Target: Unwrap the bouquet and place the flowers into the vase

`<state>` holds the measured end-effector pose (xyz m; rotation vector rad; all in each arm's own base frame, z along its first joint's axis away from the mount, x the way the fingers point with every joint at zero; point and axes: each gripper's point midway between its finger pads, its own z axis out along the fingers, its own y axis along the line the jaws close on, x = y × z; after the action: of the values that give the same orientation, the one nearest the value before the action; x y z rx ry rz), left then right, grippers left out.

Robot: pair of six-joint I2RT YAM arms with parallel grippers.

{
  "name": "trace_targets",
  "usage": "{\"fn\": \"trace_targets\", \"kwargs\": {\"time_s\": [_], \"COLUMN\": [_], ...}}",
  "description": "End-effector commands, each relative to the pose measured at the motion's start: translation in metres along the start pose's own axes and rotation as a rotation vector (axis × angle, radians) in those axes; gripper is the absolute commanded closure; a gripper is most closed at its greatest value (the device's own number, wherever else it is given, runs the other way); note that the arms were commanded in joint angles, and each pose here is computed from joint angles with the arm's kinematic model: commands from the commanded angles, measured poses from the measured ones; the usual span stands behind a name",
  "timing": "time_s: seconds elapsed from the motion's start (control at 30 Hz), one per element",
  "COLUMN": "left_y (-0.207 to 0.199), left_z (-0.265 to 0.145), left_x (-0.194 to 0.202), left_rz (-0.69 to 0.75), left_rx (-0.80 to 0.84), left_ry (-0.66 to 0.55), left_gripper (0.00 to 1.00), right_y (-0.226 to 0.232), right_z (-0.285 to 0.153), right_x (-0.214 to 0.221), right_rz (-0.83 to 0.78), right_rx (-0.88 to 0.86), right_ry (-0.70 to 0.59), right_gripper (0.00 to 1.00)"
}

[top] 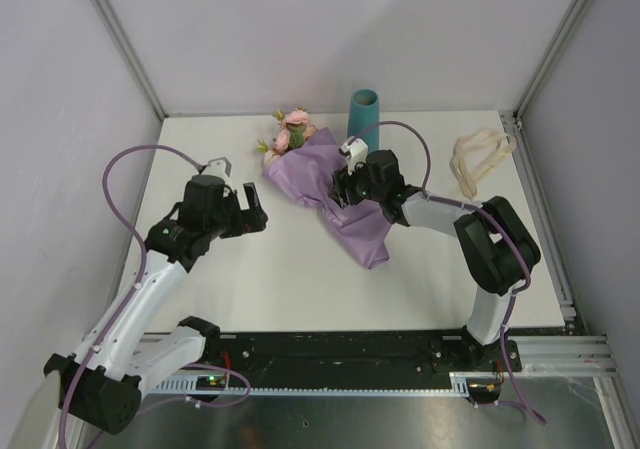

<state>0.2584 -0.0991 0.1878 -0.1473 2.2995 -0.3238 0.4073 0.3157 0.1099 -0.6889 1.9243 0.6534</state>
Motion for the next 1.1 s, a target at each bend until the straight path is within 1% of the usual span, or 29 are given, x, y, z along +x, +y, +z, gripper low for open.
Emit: {"fn": "trace_targets", "kwargs": {"time_s": [0.0,0.07,0.13,0.2,0.23,0.27,0.33,0.4,0.47,0.63,0.77,0.97,1.07], "left_y": [0.009,0.010,0.011,0.014,0.017,0.020,0.028,0.033,0.036,0.034,0.033,0.033,0.029], "left_z": [-0.008,-0.010,-0.011,-0.013,-0.015,-0.016,-0.019,-0.021,-0.021,-0.015,-0.015,-0.027,-0.026], "left_x": [-0.011,-0.012,-0.014,-0.016,-0.017,-0.019,-0.022,-0.024,-0.024,-0.020,-0.021,-0.034,-0.037], "left_rz": [0.025,0.024,0.021,0.016,0.012,0.004,-0.013,-0.031,-0.049,-0.087,-0.107,-0.129,-0.129], "left_rx": [-0.040,-0.044,-0.052,-0.066,-0.080,-0.095,-0.130,-0.151,-0.162,-0.149,-0.150,-0.149,-0.134], "left_ry": [-0.050,-0.057,-0.066,-0.080,-0.090,-0.100,-0.122,-0.137,-0.140,-0.113,-0.116,-0.176,-0.168], "left_gripper": [0.00,0.00,0.00,0.00,0.00,0.00,0.00,0.00,0.00,0.00,0.00,0.00,0.00], "right_y": [-0.015,-0.018,-0.020,-0.018,-0.014,-0.010,0.006,0.026,0.048,0.100,0.137,0.190,0.209], "right_z": [0.002,0.002,0.000,-0.003,-0.005,-0.006,-0.011,-0.017,-0.023,-0.029,-0.025,-0.025,-0.026], "right_x": [-0.013,-0.011,-0.013,-0.019,-0.023,-0.028,-0.040,-0.052,-0.060,-0.061,-0.050,-0.032,-0.030], "right_rz": [-0.061,-0.071,-0.078,-0.082,-0.086,-0.091,-0.102,-0.107,-0.090,-0.004,0.076,0.189,0.221], "right_rx": [0.080,0.096,0.112,0.114,0.104,0.092,0.047,-0.007,-0.060,-0.164,-0.210,-0.278,-0.318], "right_ry": [-0.013,-0.005,-0.008,-0.018,-0.028,-0.038,-0.064,-0.093,-0.106,-0.095,-0.066,-0.009,-0.002], "right_gripper": [0.39,0.44,0.58,0.74,0.81,0.86,0.93,0.96,0.97,0.92,0.85,0.73,0.67]}}
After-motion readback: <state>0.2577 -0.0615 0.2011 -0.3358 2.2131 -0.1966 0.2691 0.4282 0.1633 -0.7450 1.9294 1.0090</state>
